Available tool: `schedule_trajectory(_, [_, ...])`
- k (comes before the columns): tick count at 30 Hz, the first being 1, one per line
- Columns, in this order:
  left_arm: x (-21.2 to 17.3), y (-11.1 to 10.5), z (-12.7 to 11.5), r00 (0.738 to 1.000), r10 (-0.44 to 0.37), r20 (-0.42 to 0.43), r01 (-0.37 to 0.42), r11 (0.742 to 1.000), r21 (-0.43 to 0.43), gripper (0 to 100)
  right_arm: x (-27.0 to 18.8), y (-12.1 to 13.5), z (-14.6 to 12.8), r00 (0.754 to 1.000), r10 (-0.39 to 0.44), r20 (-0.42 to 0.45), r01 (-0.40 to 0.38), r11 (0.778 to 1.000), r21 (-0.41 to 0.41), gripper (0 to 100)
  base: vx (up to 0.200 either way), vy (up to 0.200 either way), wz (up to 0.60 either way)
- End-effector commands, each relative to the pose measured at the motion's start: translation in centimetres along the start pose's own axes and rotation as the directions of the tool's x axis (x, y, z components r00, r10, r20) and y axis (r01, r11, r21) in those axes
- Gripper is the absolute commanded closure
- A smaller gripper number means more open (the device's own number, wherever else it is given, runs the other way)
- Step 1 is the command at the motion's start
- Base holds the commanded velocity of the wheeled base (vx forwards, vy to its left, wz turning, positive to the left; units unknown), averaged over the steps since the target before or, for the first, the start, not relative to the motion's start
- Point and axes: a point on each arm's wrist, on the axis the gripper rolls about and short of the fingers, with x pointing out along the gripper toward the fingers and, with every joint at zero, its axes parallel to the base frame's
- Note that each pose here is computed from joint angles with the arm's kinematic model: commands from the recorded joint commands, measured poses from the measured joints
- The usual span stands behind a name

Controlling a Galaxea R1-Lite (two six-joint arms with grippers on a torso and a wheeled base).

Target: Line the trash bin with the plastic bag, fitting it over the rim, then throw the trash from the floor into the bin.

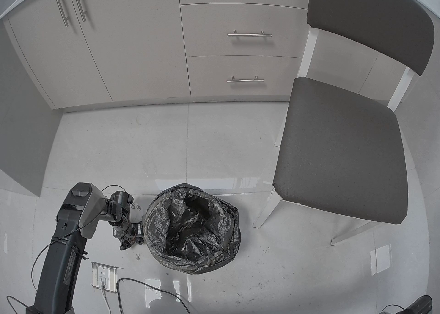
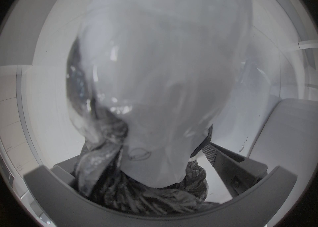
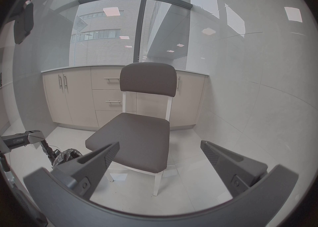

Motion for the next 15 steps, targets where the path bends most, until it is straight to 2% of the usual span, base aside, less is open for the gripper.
schedule_trajectory(1, [0.2, 0.0, -0.1, 1.0, 0.002, 0.009, -0.002, 1.0, -0.006, 0, -0.2, 0.0, -0.1, 1.0, 0.001, 0.01, -0.001, 1.0, 0.002, 0, 0.0, 0.0, 0.0])
schedule_trajectory(5, [0.2, 0.0, 0.0, 0.999, 0.04, 0.022, -0.04, 0.999, 0.002, 0, -0.2, 0.0, -0.1, 1.0, 0.0, 0.01, 0.0, 1.0, 0.001, 0, 0.0, 0.0, 0.0])
schedule_trajectory(7, [0.2, -0.7, -0.1, 0.997, 0.077, 0.028, -0.077, 0.997, 0.012, 0, -0.2, 0.0, 0.0, 1.0, 0.0, 0.013, 0.0, 1.0, 0.002, 0, 0.0, 0.0, 0.0])
schedule_trajectory(15, [0.2, -1.3, -0.2, 0.995, 0.097, 0.028, -0.099, 0.994, 0.05, 0, -0.1, 0.0, -0.2, 1.0, 0.015, 0.008, -0.015, 1.0, 0.002, 0, 0.0, 0.0, 0.0])
